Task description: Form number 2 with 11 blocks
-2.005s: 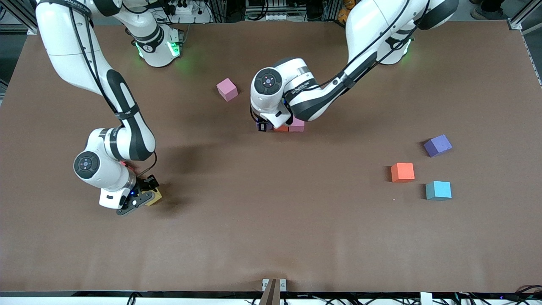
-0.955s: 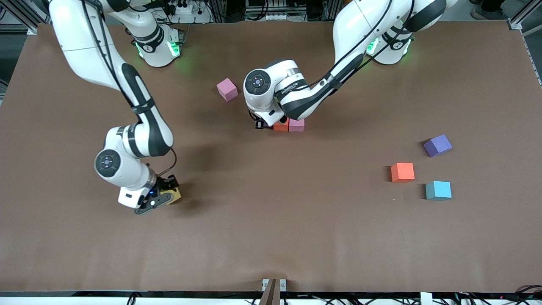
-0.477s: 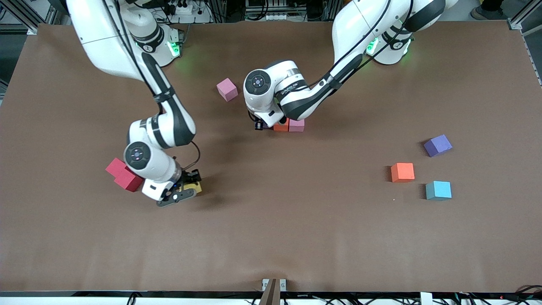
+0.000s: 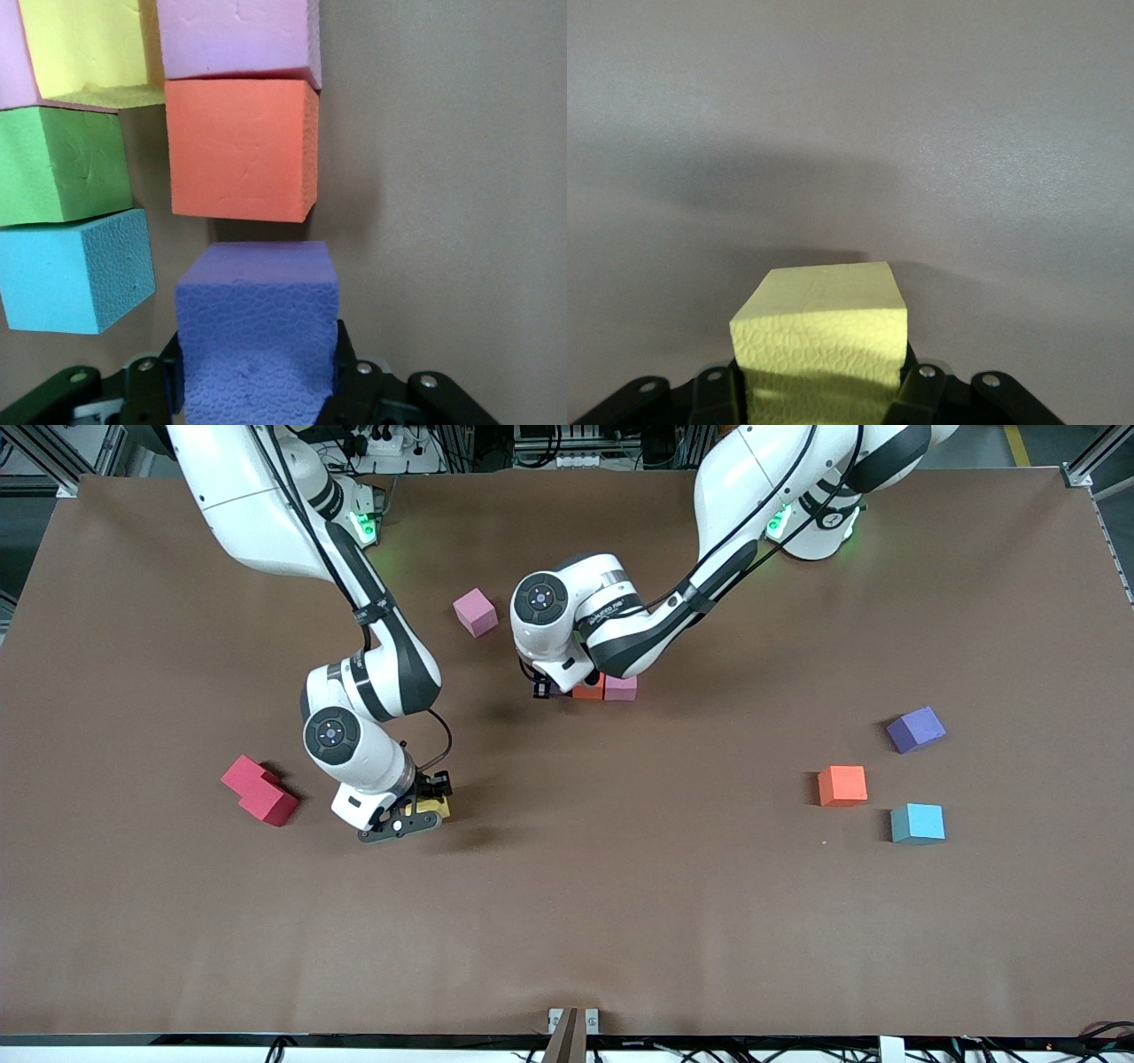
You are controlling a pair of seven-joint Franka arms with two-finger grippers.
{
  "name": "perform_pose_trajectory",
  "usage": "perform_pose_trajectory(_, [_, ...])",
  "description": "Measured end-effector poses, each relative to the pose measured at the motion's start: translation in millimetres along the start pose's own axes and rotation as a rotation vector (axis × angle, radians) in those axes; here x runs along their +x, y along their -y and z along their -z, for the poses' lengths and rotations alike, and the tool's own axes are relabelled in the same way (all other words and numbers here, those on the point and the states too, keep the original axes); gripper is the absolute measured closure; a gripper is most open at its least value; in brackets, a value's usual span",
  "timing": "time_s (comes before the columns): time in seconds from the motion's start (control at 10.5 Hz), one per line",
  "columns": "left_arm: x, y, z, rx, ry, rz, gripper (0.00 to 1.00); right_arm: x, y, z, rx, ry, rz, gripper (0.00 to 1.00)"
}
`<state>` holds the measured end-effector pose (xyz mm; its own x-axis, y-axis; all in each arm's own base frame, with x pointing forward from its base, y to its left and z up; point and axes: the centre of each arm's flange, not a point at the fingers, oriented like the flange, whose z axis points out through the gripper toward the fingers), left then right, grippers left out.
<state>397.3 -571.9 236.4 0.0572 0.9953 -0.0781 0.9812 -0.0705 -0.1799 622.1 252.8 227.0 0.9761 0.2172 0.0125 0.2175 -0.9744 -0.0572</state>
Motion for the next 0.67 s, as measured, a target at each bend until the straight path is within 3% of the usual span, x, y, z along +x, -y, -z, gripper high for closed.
perform_pose_trajectory(0.67, [3.5,-0.4,-8.7,-0.026,0.006,-0.014,0.38,0.3,-0.9,0.6,-0.001,-0.001,-0.003,0.43])
